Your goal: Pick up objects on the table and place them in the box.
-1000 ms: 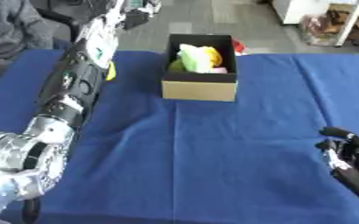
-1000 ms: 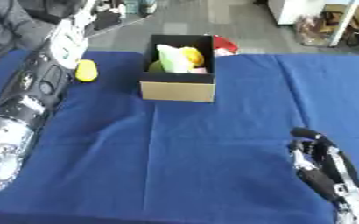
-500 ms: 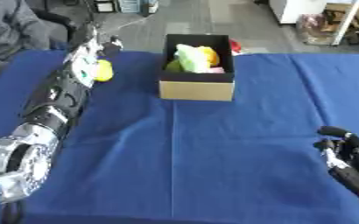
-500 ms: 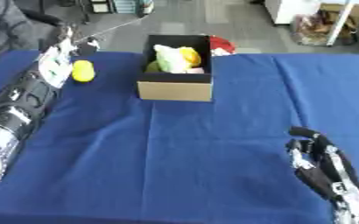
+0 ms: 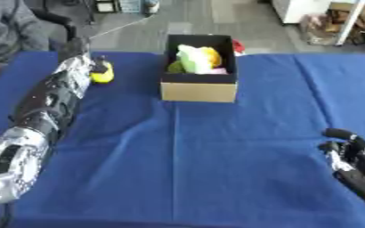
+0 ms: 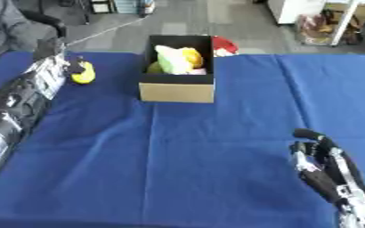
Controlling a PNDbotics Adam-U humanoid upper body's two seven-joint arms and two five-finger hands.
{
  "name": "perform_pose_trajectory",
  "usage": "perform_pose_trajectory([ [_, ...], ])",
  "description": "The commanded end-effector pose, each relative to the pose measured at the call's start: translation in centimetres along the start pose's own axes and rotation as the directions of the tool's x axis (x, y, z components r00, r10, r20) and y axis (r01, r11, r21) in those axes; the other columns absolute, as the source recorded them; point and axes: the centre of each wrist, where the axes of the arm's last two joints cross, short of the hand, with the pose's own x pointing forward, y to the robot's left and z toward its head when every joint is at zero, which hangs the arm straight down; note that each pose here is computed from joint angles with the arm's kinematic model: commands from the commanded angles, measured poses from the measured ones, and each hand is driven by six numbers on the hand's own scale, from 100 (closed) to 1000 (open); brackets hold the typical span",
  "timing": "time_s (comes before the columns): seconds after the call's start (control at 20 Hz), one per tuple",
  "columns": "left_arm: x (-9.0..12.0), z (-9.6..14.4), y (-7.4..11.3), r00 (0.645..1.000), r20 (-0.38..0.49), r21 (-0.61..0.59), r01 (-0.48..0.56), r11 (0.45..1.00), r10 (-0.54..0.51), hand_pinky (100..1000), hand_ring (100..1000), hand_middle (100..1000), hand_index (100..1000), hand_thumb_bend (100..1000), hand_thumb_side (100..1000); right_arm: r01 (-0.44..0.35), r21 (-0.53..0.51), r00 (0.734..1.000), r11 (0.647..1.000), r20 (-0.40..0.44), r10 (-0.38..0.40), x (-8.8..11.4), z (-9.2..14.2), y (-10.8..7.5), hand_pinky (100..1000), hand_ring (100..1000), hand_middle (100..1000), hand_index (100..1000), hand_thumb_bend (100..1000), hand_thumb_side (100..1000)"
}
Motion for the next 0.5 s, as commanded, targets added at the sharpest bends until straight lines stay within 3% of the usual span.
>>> perform_pose_trajectory([
  [0.05,-0.58,-0.34,1.19,1.0,-0.001,0.021,0.025,0.999,-0.025,833,799,813,933,142,254,-0.014,-0.003,1.0,1.0,0.018,0.014,0.5,-0.36,-0.63,757,667,747,803,100,327],
  [0.5,-0.04,0.09,0.57,0.988,0.014,0.177,0.151,0.972,-0.156,824,785,796,942,294,252,-0.008,0.006,0.999,1.0,0.034,0.008,0.8,-0.88,-0.49,757,667,747,803,100,314],
])
